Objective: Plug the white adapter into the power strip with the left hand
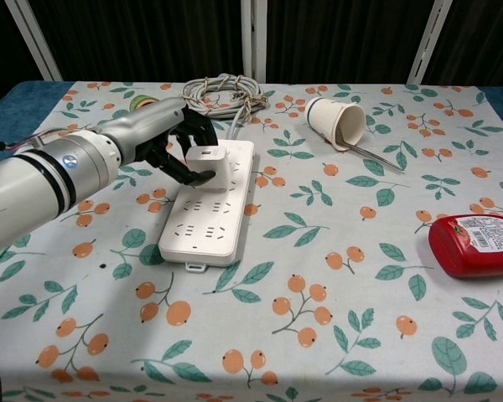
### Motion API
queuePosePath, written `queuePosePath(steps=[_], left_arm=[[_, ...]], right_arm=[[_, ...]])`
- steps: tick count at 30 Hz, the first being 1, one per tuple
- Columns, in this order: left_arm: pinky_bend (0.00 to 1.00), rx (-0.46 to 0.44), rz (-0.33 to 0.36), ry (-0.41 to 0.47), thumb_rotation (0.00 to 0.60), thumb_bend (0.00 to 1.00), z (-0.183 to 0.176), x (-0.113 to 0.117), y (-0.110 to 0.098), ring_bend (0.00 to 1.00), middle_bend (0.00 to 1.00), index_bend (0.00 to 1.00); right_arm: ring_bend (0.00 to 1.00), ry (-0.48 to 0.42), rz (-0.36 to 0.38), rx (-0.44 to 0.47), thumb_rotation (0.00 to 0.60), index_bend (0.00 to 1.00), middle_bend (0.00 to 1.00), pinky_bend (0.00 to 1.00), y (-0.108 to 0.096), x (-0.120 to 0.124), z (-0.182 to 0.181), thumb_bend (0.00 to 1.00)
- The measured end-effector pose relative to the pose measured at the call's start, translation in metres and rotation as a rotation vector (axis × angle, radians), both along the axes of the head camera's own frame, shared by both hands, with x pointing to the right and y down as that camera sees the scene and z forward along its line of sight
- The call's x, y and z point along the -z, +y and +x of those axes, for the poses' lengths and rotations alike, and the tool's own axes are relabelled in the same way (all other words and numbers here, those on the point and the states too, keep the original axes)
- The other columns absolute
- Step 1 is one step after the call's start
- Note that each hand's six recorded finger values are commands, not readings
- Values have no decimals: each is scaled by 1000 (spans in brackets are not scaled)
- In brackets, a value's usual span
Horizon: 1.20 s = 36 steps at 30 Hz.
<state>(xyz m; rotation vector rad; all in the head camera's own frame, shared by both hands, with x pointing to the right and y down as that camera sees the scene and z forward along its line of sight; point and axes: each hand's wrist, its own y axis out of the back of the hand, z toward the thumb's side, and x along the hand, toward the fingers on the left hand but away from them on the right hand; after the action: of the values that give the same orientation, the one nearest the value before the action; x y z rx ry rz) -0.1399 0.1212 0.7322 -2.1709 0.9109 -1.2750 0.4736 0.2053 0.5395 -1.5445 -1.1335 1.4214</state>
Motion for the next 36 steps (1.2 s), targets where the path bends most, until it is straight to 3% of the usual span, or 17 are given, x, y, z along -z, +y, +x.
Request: queuePosePath(steps=[27,30,33,36], left_arm=[[158,-4,-5,-10,600,484,-4,-8,3,438,653,632],[151,-13,-2,-8,600,462,-3,-7,3,405,583,515],[133,-22,-2,-1,600,337,-1,-4,4,272,416,344],[107,-32,4,6,600,261,1,-1,3,148,287,241]], right_arm=[[0,3,2,-4,600,0,0,0,1,1,0,223],[0,3,3,-6,600,0,0,0,1,1,0,223],[0,3,3,-6,600,0,0,0,1,1,1,223],[0,2,2,-8,600,0,0,0,1,1,1,223]])
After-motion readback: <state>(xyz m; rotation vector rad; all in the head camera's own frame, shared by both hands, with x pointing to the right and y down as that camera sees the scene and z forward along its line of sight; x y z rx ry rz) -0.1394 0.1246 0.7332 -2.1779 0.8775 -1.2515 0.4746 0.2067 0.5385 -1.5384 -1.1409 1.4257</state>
